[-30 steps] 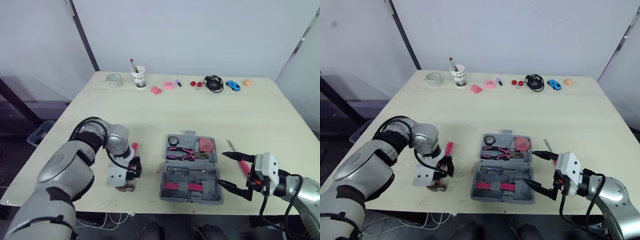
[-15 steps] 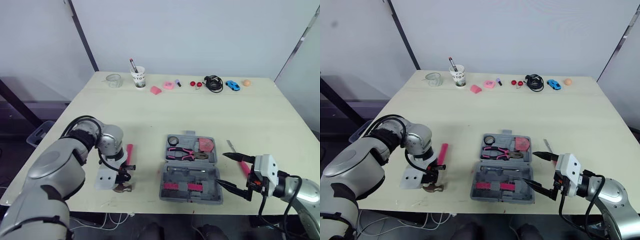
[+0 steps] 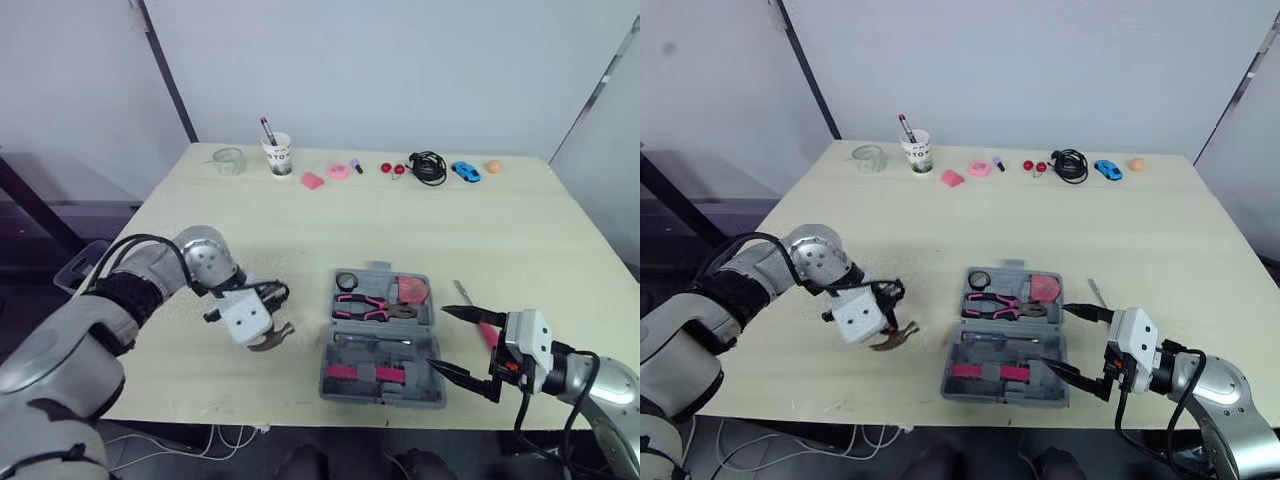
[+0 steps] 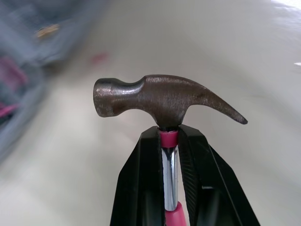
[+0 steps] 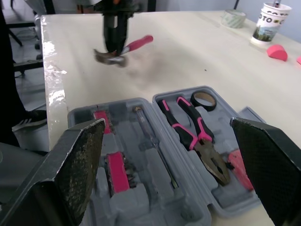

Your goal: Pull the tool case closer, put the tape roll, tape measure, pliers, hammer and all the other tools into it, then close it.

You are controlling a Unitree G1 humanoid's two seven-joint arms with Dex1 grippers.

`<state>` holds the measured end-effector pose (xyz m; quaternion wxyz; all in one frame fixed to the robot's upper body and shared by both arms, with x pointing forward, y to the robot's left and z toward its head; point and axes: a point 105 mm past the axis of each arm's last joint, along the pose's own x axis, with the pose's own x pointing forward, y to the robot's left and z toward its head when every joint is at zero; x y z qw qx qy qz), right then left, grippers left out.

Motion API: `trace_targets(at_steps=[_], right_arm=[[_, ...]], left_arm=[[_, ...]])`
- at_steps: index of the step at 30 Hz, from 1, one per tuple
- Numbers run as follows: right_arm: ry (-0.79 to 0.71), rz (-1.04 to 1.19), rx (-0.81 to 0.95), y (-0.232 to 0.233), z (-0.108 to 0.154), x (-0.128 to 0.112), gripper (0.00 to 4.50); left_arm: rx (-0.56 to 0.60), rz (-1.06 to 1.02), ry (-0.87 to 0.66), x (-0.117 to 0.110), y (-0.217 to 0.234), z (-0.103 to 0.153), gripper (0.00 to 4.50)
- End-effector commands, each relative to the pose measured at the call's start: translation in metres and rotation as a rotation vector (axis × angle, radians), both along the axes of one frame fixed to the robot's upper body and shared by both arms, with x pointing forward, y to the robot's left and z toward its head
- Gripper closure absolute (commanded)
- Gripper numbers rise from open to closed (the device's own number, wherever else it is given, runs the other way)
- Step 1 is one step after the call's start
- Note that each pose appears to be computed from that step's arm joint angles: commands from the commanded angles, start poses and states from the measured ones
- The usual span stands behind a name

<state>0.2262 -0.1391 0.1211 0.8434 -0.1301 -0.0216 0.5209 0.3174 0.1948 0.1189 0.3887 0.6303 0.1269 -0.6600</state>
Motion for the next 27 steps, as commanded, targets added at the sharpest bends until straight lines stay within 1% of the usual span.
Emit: trace_targets(at_steps=[1,3,5,6,8,11,13,16,19,21,23,25,27], right_arm=[[-0.044,0.011,0.015,0.003,0.009,0.000,0.00],[-0.050,0.016,0.020,0.004,0.011,0.001,0.00],[-0.056,0.022,0.025,0.006,0.012,0.003,0.00],[-0.056,0.025,0.027,0.006,0.013,0.003,0.00],[-0.056,0.027,0.030,0.006,0.013,0.004,0.00],[-0.048,0.040,0.032,0.004,0.012,0.004,0.00],[-0.045,0.047,0.032,0.004,0.011,0.004,0.00],[-0.044,0.054,0.029,0.004,0.011,0.005,0.00],[-0.044,0.057,0.027,0.004,0.011,0.005,0.00],[-0.044,0.060,0.024,0.004,0.011,0.005,0.00],[-0.044,0.061,0.021,0.004,0.011,0.005,0.00],[-0.046,0.064,0.013,0.004,0.010,0.005,0.00],[-0.048,0.064,0.012,0.003,0.011,0.006,0.00]], left_arm=[[-0.150,0.276,-0.057,0.008,0.010,0.024,4.47],[-0.228,0.447,-0.037,0.007,0.018,0.027,4.47],[-0.279,0.567,0.017,-0.001,0.022,0.028,4.47],[-0.327,0.652,0.040,-0.003,0.023,0.029,4.47],[-0.377,0.750,0.059,-0.006,0.024,0.030,4.47],[-0.442,1.038,0.084,-0.011,0.039,0.023,4.47],[-0.516,1.206,0.130,-0.013,0.043,0.020,4.47],[-0.637,1.453,0.199,-0.012,0.045,0.015,4.47],[-0.758,1.690,0.225,-0.004,0.049,0.012,4.47],[-0.809,1.803,0.256,-0.001,0.048,0.009,4.47],[-0.824,1.886,0.296,-0.001,0.046,0.003,4.47],[-0.853,1.971,0.290,0.003,0.046,-0.001,4.47],[-0.869,2.009,0.281,0.007,0.044,-0.004,4.47]])
